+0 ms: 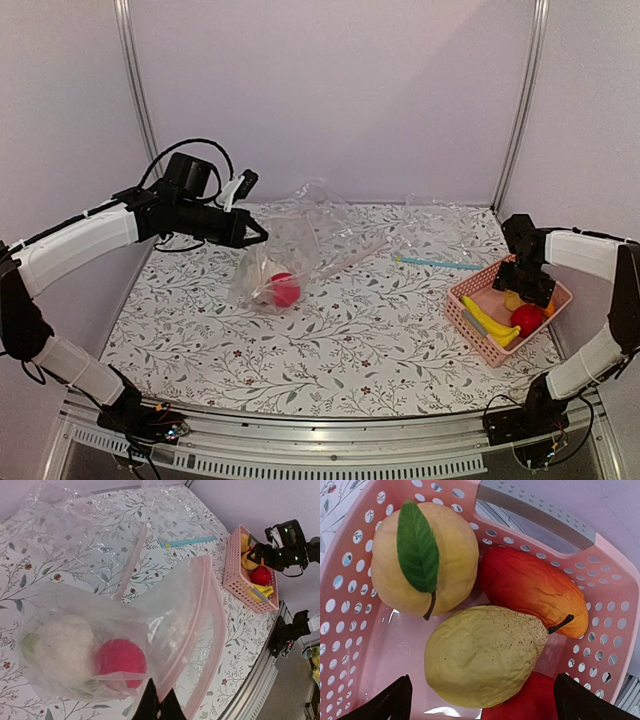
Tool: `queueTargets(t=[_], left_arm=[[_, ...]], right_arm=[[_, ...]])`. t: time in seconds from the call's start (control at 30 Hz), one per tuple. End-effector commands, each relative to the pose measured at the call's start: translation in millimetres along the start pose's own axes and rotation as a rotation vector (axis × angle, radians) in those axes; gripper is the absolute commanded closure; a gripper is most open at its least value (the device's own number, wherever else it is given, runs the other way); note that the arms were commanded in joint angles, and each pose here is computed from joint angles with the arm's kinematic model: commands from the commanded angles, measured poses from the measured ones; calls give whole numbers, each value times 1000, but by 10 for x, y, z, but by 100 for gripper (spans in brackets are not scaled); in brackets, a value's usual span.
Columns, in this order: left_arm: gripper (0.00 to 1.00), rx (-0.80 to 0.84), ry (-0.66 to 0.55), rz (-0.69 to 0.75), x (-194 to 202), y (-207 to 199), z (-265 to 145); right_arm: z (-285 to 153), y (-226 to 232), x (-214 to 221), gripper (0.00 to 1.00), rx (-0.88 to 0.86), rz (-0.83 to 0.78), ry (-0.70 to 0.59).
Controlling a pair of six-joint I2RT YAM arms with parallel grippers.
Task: Place the food in the zip-top bag and seal the zipper
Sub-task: Pick up the fake fruit from the bin.
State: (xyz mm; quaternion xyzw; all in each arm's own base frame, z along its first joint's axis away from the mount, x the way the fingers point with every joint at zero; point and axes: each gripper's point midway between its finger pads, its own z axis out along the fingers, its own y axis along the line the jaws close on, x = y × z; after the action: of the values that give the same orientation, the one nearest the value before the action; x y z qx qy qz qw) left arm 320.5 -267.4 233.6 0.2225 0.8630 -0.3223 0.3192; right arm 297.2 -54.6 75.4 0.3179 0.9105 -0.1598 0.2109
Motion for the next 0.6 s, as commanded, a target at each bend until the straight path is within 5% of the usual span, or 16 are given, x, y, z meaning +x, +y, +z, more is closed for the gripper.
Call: queueTargets(t=[0.0, 0.57], left_arm=[[100, -9, -9, 19, -9, -11, -49], [100, -2, -3, 14, 4, -14, -30]], right_arm=[[82, 41, -61, 1, -8, 18, -5], [299, 110, -67, 7, 12, -32, 30]])
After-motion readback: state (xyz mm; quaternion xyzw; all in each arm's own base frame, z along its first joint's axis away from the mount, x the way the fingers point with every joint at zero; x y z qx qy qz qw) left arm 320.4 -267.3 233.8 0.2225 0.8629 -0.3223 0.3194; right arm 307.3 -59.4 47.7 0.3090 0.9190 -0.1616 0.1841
